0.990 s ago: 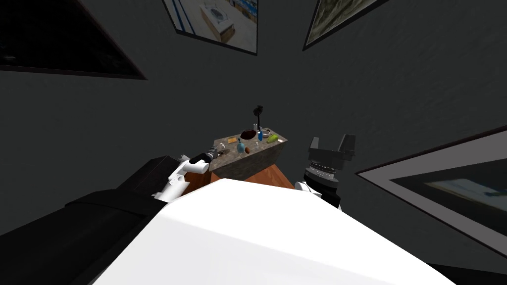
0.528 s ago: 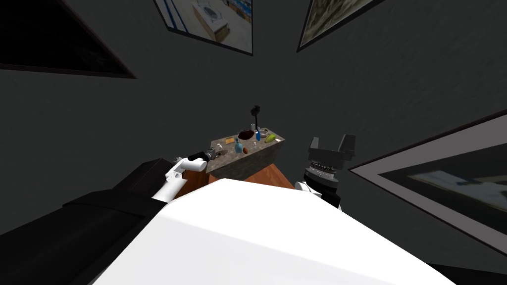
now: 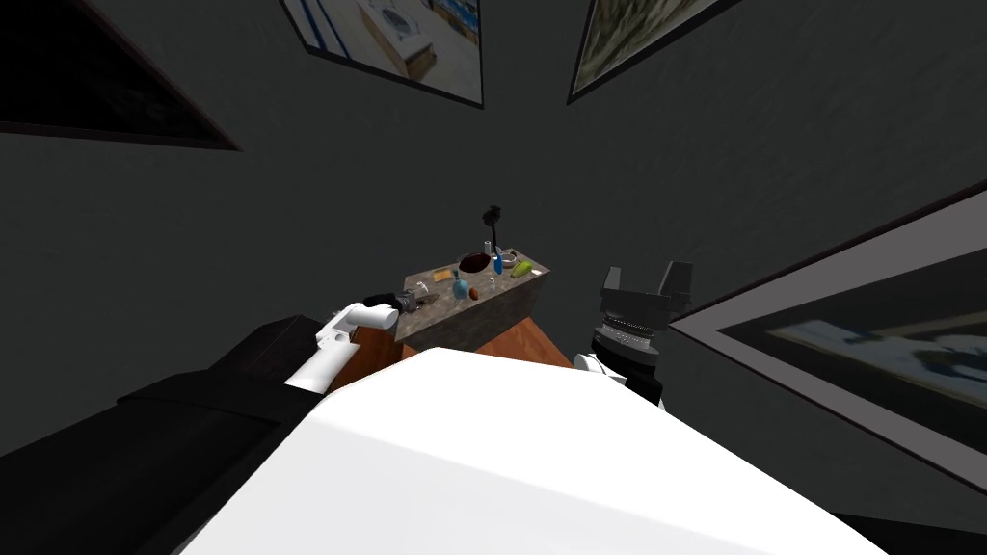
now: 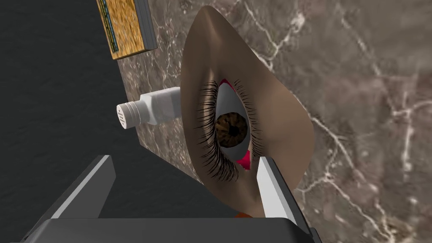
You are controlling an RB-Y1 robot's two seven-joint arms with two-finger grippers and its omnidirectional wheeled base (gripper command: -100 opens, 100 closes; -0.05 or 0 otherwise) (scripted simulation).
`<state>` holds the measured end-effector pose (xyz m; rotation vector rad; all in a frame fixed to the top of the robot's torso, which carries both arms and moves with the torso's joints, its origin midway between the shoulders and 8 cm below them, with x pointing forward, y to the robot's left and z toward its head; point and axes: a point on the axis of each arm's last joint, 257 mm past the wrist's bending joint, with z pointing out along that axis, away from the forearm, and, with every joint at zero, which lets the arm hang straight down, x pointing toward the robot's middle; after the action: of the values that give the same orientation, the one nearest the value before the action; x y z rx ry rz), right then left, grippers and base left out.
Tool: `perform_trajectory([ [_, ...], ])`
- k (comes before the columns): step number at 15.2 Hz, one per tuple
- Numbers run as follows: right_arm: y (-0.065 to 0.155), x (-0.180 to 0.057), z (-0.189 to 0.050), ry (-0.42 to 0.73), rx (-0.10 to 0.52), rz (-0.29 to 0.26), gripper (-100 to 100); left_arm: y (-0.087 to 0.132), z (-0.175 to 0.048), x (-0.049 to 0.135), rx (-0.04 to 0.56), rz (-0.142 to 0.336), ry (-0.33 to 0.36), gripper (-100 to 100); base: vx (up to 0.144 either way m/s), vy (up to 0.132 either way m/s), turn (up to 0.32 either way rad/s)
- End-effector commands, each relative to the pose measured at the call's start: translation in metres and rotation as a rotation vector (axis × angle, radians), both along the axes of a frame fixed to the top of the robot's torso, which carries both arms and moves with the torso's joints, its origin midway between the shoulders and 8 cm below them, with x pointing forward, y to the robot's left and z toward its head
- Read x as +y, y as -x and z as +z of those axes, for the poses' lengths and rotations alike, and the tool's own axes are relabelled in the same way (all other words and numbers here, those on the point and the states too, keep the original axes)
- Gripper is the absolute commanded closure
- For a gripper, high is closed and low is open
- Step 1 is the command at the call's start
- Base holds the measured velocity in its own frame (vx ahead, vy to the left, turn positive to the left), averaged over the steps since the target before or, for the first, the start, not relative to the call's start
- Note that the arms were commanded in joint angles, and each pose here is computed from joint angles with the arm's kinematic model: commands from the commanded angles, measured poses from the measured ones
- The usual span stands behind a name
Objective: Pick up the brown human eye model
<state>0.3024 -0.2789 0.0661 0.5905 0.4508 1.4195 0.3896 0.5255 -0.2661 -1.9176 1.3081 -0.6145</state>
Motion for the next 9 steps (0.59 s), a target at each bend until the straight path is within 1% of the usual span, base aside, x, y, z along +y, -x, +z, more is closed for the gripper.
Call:
perform_trajectory([
  [1, 0.0, 0.0, 0.0, 0.0, 0.0, 0.0, 0, 0.007, -0.004, 0.008, 0.038, 0.032, 0.02, -100, 0.005, -0.016, -0.097],
  [2, 0.0, 0.0, 0.0, 0.0, 0.0, 0.0, 0, 0.008, -0.005, 0.008, 0.042, 0.034, 0.021, -100, 0.004, -0.011, -0.044],
  [3, 0.0, 0.0, 0.0, 0.0, 0.0, 0.0, 0, 0.01, -0.004, 0.016, 0.059, 0.063, 0.042, -100, 0.007, -0.013, -0.095],
  [5, 0.0, 0.0, 0.0, 0.0, 0.0, 0.0, 0, 0.015, -0.008, 0.016, 0.082, 0.072, 0.044, -100, 0.007, -0.011, -0.071],
  [6, 0.0, 0.0, 0.0, 0.0, 0.0, 0.0, 0, 0.017, -0.006, 0.023, 0.098, 0.101, 0.065, -100, 0.006, -0.014, -0.071],
  [7, 0.0, 0.0, 0.0, 0.0, 0.0, 0.0, 0, 0.021, -0.009, 0.024, 0.115, 0.107, 0.067, -100, 0.007, -0.015, -0.095],
  [8, 0.0, 0.0, 0.0, 0.0, 0.0, 0.0, 0, 0.022, -0.01, 0.024, 0.12, 0.109, 0.067, -100, 0.005, -0.009, -0.049],
  [9, 0.0, 0.0, 0.0, 0.0, 0.0, 0.0, 0, 0.026, -0.009, 0.031, 0.139, 0.139, 0.087, -100, 0.006, -0.014, -0.094],
])
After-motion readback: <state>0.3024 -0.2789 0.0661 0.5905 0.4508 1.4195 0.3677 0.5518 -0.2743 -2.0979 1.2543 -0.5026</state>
